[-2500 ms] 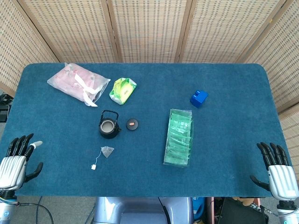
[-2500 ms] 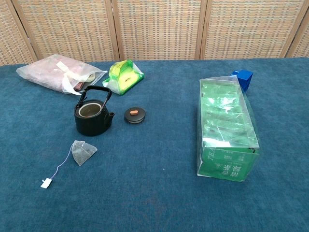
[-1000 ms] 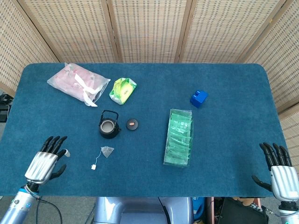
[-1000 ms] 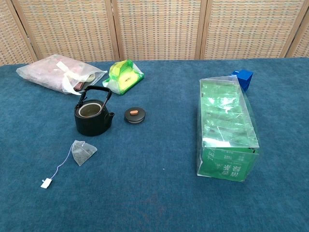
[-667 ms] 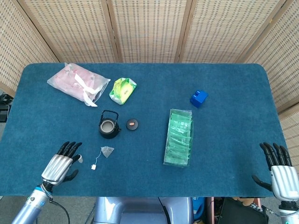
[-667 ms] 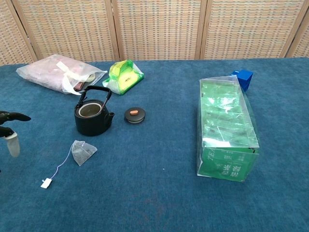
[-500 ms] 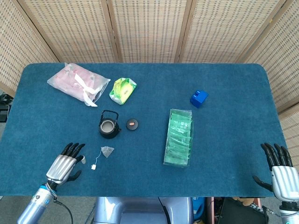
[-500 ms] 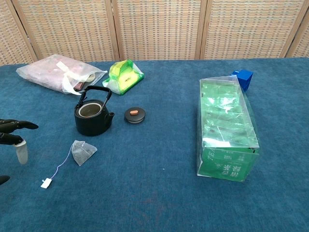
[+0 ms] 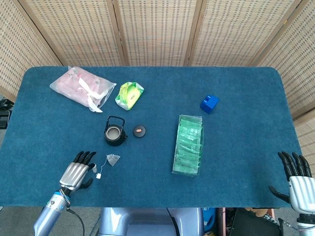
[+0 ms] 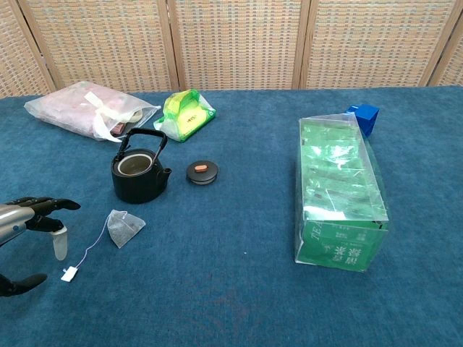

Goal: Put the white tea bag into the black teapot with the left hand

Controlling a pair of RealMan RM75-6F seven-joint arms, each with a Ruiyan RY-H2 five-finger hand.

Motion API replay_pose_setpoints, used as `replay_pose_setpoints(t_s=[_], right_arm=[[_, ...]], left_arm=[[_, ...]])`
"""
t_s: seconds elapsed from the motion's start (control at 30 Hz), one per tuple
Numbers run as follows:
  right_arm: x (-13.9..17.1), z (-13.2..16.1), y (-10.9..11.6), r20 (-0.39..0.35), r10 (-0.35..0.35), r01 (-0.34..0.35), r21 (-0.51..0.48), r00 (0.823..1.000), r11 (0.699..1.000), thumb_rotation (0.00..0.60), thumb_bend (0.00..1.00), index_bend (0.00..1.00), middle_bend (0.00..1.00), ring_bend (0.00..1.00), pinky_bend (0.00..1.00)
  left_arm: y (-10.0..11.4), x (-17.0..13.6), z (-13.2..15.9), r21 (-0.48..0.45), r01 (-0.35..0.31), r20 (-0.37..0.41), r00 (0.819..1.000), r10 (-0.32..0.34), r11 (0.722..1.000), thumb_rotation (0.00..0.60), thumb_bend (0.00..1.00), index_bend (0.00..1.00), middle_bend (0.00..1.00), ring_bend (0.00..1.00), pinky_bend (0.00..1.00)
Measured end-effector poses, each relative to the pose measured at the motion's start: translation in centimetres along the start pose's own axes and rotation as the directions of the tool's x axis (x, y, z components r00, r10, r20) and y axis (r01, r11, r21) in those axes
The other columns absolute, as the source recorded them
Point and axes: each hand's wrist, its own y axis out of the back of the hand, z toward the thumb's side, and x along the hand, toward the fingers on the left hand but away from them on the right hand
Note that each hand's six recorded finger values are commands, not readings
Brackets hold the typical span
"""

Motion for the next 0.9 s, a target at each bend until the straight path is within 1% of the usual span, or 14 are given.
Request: replay_pose_setpoints(t_s=[0.3, 0.9], right_arm=[[0.2, -0.3, 0.2, 0.009, -0.004, 0.004, 0.003, 1.000, 1.000, 0.600, 0.12, 0.11, 0.18, 0.03, 0.10], [0.5, -0.7, 0.3, 0.020, -0.006, 0.006, 0.002, 1.000, 1.000, 0.600, 0.12, 0.11, 0.18, 0.03, 0.10]], left_arm=[[-0.4, 0.7, 1.1, -0.013, -0.001, 0.015, 1.000, 0.002, 1.000, 0.600, 0.38, 0.47, 0.08, 0.00, 0.00], [-0.8, 1.0, 1.9, 0.000, 0.011, 0.023, 1.000, -0.011, 1.000, 0.600, 0.38, 0.47, 0.08, 0.00, 0.00]])
